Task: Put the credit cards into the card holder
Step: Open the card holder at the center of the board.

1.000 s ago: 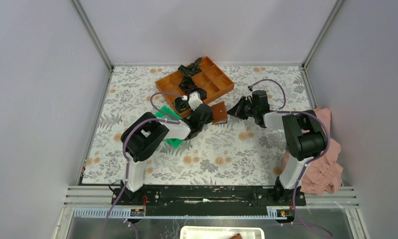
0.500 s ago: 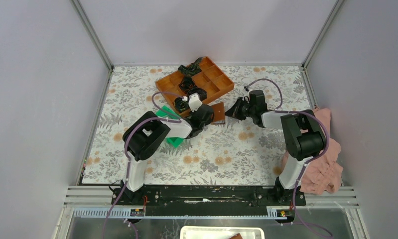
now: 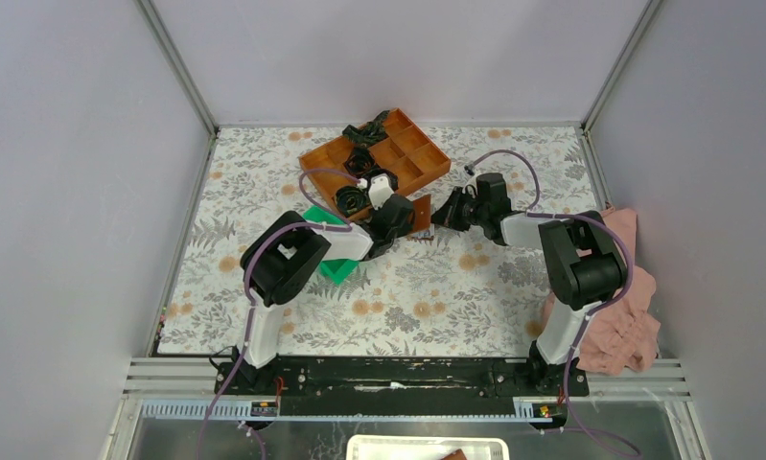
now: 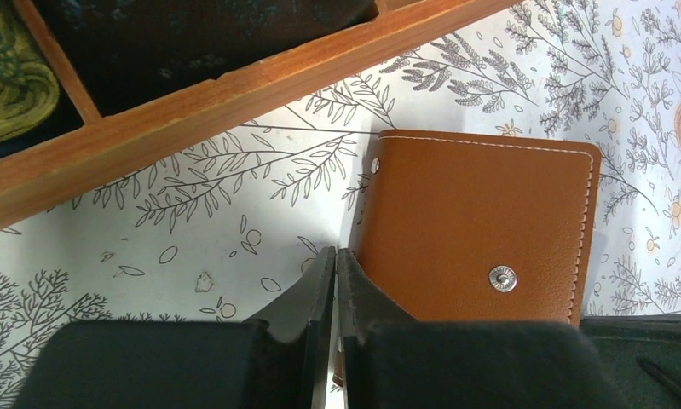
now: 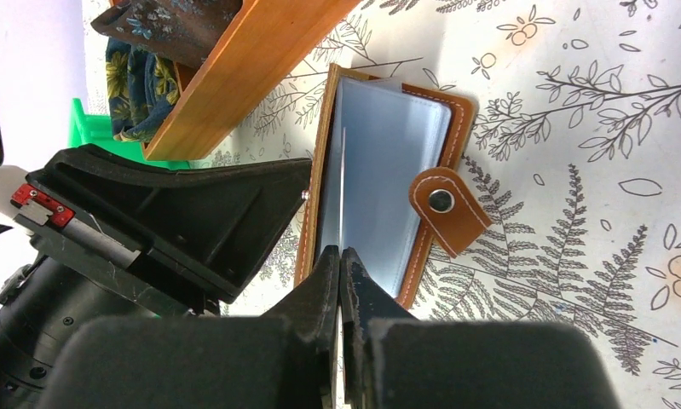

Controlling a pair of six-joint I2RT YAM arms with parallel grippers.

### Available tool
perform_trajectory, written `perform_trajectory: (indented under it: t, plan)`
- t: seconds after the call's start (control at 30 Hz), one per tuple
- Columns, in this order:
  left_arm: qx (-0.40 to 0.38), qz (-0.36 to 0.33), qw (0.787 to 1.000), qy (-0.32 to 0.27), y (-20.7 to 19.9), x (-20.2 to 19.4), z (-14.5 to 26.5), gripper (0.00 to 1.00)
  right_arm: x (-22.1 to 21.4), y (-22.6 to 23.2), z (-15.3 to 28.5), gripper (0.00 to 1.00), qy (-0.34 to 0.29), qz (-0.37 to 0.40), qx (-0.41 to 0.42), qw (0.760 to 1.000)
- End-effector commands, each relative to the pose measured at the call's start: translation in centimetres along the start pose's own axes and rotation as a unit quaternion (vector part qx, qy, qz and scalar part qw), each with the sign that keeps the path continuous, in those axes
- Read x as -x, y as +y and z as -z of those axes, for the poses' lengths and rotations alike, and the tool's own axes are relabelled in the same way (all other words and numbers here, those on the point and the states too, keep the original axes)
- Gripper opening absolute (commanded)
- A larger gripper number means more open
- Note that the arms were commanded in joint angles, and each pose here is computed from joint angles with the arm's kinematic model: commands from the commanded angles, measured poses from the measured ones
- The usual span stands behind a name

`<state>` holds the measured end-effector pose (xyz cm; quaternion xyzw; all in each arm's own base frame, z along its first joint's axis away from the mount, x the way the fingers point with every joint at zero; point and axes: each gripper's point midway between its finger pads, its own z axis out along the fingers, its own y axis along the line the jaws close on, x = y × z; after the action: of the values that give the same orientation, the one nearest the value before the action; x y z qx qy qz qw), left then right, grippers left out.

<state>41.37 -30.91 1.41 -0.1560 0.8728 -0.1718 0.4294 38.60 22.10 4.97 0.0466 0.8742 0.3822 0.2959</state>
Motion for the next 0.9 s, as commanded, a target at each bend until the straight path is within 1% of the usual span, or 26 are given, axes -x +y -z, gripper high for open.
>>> perform_trajectory:
  t: [0.0,0.2,0.5,0.7,0.87]
  plan:
    - [-0.012,-0.034,0.998,0.054,0.7,-2.9,-0.5,0.11,2.1,3.4,0.6,0.00,-0.024,0.041,0.044,0.998]
    - [-0.049,-0.040,0.995,0.079,-0.2,-4.1,0.3,0.10,1.9,3.5,1.6,0.00,-0.023,0.052,0.030,0.998]
    - [-0.089,-0.069,0.988,0.107,-2.0,-6.7,2.0,0.10,1.1,3.9,3.2,0.00,-0.017,0.075,0.006,0.997]
    - [-0.103,-0.072,0.985,0.119,-2.4,-8.1,2.6,0.11,-0.4,3.7,3.5,0.00,0.001,0.083,-0.003,0.997]
    - [-0.110,-0.070,0.984,0.121,-2.4,-8.6,2.9,0.11,-1.7,2.8,3.2,0.00,0.018,0.081,-0.016,0.996]
